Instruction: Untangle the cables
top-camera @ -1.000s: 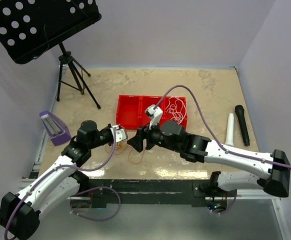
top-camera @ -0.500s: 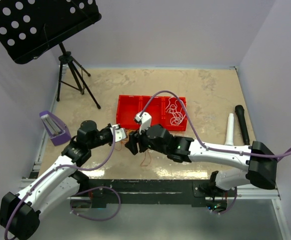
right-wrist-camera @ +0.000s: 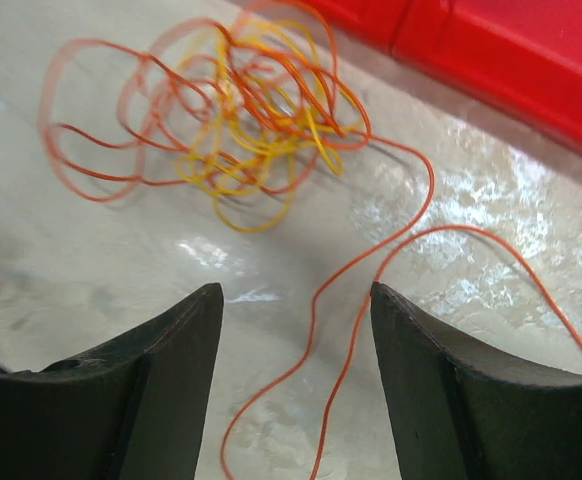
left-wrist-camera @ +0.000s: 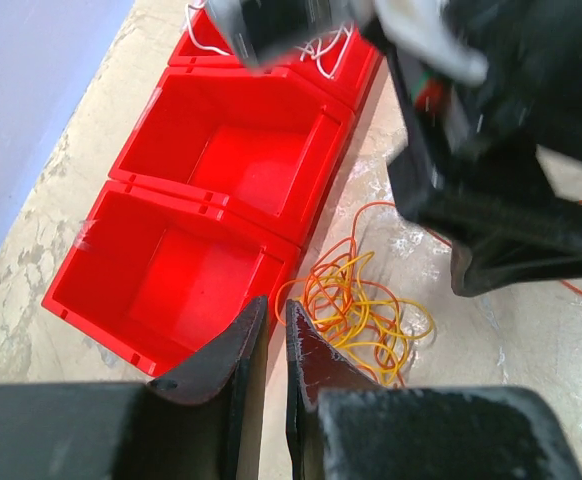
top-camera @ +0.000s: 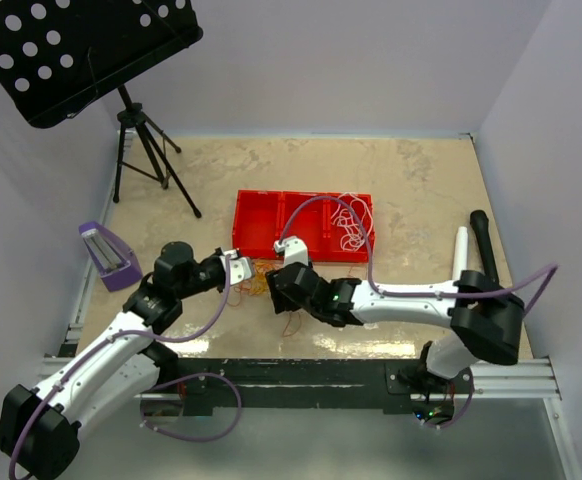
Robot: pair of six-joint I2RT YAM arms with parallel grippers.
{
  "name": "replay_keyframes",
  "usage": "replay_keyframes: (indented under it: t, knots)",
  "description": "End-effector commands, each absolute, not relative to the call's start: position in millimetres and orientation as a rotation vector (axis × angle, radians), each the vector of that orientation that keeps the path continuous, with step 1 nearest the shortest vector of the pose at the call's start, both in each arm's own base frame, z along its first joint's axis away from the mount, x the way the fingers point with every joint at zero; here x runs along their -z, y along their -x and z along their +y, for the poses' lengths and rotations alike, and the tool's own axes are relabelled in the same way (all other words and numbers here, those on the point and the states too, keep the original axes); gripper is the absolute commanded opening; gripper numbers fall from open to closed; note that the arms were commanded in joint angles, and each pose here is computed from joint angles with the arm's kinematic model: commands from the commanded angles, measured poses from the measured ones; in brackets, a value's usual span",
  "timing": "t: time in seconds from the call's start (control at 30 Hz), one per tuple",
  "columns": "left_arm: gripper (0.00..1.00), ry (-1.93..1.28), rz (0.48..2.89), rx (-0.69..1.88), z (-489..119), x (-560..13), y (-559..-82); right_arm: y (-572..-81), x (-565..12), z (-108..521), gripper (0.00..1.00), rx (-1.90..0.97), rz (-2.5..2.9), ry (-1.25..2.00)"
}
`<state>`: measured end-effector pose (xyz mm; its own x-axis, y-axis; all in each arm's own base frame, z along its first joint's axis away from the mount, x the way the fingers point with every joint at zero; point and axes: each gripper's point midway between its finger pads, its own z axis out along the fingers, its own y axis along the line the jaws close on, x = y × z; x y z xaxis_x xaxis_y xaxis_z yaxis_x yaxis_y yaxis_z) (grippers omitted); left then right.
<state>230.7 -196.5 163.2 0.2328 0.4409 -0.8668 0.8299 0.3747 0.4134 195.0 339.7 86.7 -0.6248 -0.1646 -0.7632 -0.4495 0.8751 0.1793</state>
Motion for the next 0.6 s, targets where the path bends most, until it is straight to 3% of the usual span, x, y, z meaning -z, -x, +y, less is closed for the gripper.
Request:
replay_keyframes:
  t: [0.0,0.33,0.57]
  knots:
    - [0.17,-1.226,1.36,0.403,-198.0,-173.0,-230.5,-206.2,-64.2,337.1,0.64,-0.358,2.255,0.388]
    - [0.17,-1.214,1.366,0.396,-195.3,-172.0,-229.9,-249.9,-52.0,330.1,0.61,-0.281,2.252,0.294]
    - [0.17,-1.217,1.363,0.401,-196.1,-169.7,-229.2,-259.3,-49.1,339.2,0.5,-0.294,2.253,0.285]
